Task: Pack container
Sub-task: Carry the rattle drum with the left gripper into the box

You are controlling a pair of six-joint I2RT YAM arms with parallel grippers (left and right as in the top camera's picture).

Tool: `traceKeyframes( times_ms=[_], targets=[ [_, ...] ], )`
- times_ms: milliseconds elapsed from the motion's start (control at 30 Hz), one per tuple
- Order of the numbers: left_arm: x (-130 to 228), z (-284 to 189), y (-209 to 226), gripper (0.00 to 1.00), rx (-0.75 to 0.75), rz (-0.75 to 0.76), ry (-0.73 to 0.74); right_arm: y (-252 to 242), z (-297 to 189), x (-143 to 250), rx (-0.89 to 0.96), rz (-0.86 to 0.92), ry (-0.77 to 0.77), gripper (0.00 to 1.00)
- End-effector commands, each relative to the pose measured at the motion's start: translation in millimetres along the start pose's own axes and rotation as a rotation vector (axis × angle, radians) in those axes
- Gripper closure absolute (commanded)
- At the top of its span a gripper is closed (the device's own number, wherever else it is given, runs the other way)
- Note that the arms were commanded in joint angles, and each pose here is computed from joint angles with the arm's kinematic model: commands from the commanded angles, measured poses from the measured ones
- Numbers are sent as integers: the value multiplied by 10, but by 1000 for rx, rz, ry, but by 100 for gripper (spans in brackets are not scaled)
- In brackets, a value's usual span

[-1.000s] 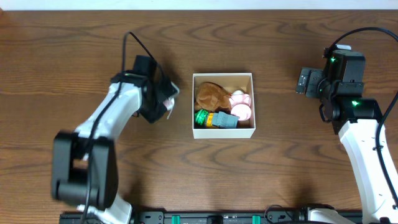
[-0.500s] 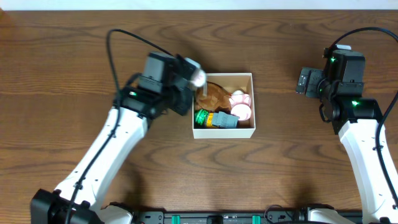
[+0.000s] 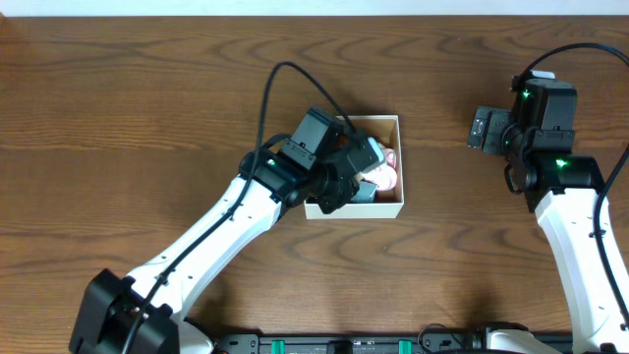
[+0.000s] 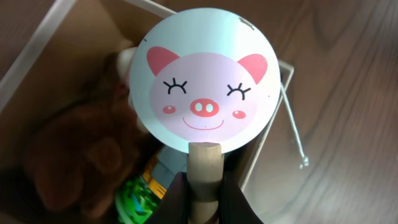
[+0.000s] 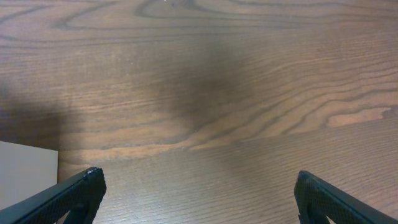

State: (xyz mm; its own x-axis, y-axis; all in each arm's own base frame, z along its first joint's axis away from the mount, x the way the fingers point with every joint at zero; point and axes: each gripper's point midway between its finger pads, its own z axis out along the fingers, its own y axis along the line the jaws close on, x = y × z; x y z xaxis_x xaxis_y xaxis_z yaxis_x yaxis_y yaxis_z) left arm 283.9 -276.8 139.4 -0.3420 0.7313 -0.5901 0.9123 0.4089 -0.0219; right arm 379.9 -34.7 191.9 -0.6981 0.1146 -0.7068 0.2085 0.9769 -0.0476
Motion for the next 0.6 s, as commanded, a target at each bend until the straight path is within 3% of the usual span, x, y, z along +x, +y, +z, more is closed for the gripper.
traceKeyframes(
  times_ms=[0, 200, 567],
  targets=[
    [41, 66, 54, 94, -12, 237, 28, 4, 7, -10, -1, 12, 1, 1],
    [245, 218, 254, 94, -84, 336, 142, 4, 7, -10, -1, 12, 1, 1],
    [458, 445, 370, 94, -97, 333, 233, 4, 7, -10, -1, 12, 1, 1]
  ],
)
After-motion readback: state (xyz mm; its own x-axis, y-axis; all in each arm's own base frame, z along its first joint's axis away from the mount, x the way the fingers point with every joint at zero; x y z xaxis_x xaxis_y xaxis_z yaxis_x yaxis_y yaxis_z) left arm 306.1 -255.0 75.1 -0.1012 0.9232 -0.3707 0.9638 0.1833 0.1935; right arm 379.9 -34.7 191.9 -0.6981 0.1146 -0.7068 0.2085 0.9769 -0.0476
